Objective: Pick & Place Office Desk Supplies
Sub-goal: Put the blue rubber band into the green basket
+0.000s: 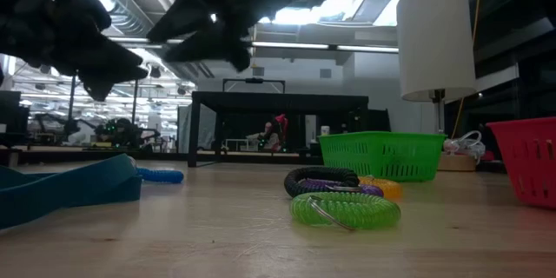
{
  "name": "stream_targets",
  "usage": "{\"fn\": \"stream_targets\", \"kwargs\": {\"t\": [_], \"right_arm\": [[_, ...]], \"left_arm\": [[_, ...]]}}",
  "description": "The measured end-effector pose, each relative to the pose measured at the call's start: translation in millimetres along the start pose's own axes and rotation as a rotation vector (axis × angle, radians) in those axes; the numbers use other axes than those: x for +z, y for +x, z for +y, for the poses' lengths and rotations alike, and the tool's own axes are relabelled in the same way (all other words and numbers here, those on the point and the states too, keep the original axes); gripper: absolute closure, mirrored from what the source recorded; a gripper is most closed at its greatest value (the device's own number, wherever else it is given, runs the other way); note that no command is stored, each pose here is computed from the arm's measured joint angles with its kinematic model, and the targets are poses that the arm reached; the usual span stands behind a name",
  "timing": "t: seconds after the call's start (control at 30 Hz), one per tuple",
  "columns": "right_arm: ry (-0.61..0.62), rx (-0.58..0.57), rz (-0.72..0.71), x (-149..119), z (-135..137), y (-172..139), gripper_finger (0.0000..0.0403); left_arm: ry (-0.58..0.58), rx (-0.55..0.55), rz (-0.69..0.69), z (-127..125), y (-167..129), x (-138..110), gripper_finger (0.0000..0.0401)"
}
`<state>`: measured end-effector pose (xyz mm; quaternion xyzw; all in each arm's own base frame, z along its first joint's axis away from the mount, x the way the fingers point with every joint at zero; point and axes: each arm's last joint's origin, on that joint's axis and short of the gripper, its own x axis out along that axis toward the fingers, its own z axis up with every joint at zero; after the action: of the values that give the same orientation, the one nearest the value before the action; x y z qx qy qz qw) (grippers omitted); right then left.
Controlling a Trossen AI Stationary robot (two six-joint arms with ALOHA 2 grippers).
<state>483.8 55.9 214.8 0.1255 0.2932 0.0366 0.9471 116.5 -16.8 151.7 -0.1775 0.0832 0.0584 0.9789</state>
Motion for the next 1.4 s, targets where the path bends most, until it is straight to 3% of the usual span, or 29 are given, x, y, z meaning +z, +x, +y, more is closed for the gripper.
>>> {"fn": "stream_targets", "kwargs": {"t": [0.33,0.6,0.73,1.0,1.4], "right_arm": [[0.127,0.022,0.076,-35.3,36.2,23.4,0.0216],[0.208,0.049,0.099,-48.2,67.1,22.4,0.0216],[0.246,-0.002,0.111,-59.2,78.7,24.4,0.0216],[0.327,-0.103,0.172,-76.7,78.6,29.5,0.0222],[0.366,-0.063,0.257,-103.3,73.4,52.6,0.0239]], "left_arm": [[0.139,-0.011,-0.006,-12.3,-1.3,-5.0,0.0272],[0.265,-0.046,-0.041,-18.4,-2.3,4.5,0.0272],[0.302,-0.047,-0.037,-18.5,-2.3,4.4,0.0272],[0.378,-0.052,-0.034,-18.6,-2.3,4.2,0.0272],[0.358,-0.054,-0.028,-18.6,-2.3,4.0,0.0272]]}}
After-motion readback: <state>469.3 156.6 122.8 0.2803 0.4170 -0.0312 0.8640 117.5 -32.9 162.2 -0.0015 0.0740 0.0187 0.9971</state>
